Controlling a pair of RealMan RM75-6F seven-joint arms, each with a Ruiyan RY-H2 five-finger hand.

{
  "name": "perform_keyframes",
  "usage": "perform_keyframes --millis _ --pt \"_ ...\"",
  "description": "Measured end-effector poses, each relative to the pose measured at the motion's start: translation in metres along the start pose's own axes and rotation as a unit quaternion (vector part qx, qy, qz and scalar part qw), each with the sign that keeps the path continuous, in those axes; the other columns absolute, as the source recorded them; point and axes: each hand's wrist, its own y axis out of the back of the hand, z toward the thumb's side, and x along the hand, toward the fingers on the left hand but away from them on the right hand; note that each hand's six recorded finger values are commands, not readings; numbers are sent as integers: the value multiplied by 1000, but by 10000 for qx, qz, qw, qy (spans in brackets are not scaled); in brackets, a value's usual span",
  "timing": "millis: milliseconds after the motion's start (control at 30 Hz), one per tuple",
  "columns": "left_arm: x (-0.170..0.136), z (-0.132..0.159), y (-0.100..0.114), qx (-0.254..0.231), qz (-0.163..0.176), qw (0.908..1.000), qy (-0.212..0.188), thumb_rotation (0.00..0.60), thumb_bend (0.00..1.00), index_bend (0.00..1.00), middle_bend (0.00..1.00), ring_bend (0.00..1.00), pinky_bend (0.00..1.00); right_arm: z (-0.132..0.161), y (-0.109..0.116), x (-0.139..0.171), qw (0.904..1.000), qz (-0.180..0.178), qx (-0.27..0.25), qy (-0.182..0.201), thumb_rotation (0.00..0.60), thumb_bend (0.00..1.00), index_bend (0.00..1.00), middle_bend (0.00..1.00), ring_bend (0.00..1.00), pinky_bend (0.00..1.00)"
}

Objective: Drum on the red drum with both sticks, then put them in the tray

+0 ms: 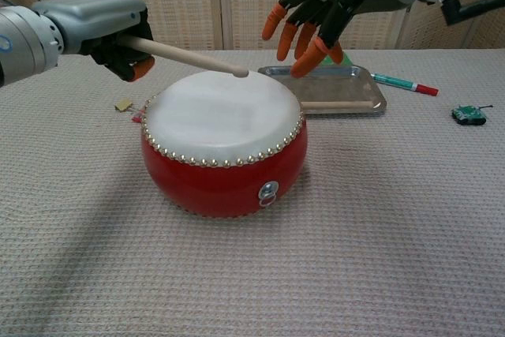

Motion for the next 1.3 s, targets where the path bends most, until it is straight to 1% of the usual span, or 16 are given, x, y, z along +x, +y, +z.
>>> perform_keyframes --millis 100,267,400,533,733,833,1100,1233,1300 --pt "3 7 2 -2 -12 10000 2 600 764 981 1000 966 1000 8 -10 -6 10000 40 -57 43 600 26 269 346 327 628" --pt "8 17 3 -31 0 10000 -15 600 764 981 1000 967 1000 20 -18 -17 9999 -53 -98 109 600 26 271 346 327 628" --pt "11 22 5 -63 7 10000 -15 600 764 981 1000 966 1000 29 -24 -26 9998 -115 -95 117 600 27 293 346 327 628" --pt "15 26 6 -74 29 10000 -22 600 764 981 1000 966 1000 36 -30 -34 9998 -128 -100 85 600 26 344 356 329 632" --pt "19 31 9 -14 105 9999 -12 600 764 981 1000 966 1000 48 -35 -43 9998 -101 -129 75 600 48 424 411 360 640" --pt "21 33 9 -5 124 9999 0 600 765 981 1000 966 1000 53 -37 -44 9999 -110 -77 73 600 78 460 432 374 649" --pt "23 39 7 105 210 9997 1 600 763 981 1000 966 1000 58 -39 -49 9996 -266 -55 27 600 197 539 481 418 680" --pt "23 41 6 155 231 9996 -20 600 764 981 1000 966 1000 59 -39 -53 9992 -382 -65 11 600 288 599 521 454 704" --pt "22 42 4 195 235 9995 -38 600 764 981 1000 965 1000 60 -39 -54 9990 -438 -80 8 600 350 635 548 479 722"
